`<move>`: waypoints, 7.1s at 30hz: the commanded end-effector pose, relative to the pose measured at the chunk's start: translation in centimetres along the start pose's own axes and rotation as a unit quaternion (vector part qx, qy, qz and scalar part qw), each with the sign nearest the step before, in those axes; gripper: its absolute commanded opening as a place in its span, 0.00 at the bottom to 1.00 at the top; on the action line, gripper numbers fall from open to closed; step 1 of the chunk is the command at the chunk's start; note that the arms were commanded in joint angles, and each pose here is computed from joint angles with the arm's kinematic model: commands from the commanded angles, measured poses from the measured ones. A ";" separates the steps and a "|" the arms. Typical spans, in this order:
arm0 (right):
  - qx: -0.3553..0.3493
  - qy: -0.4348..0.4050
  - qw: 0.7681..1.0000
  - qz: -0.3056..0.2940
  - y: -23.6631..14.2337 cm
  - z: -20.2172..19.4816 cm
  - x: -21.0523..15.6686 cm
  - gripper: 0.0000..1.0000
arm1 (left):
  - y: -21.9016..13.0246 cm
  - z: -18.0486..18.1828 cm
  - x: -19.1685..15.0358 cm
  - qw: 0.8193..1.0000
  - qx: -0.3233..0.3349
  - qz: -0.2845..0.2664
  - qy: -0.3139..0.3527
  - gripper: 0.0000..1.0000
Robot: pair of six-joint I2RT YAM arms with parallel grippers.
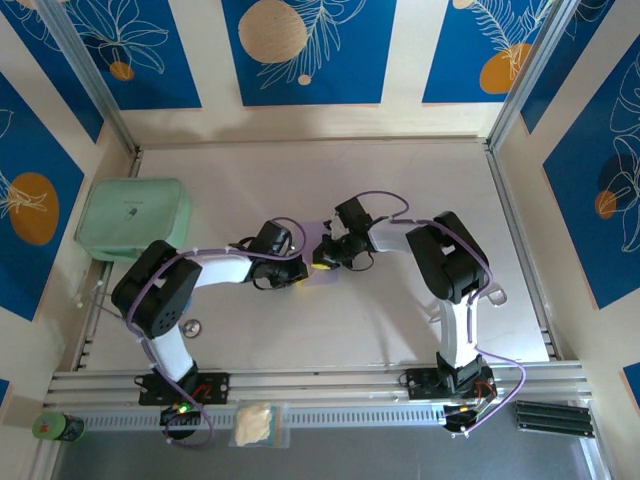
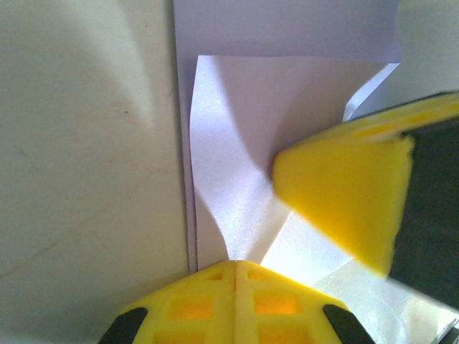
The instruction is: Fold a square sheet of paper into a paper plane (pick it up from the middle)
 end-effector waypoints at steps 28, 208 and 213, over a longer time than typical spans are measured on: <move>0.022 0.014 0.999 -0.022 -1.9 0.9 0.6 0.01 | -0.1 1.2 -1.9 0.997 0.043 0.059 -0.012 0.00; 0.269 -0.031 0.963 0.022 -10.4 12.4 -0.9 0.01 | -12.7 -6.0 8.1 0.940 -0.284 -0.190 0.002 0.70; 0.266 -0.024 0.963 0.022 -10.1 12.1 -0.5 0.03 | -12.7 -5.9 8.2 0.940 -0.280 -0.196 0.005 0.52</move>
Point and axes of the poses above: each hand's point on the last joint's axis, 136 mm out from that joint toward the fingers, its own y axis out along the fingers, its own z axis along the line the jaws close on, x = y × z, the point moved 3 cm from there along -y, back along the fingers, and after that the axes turned 13 degrees about y, right-handed, at the moved point
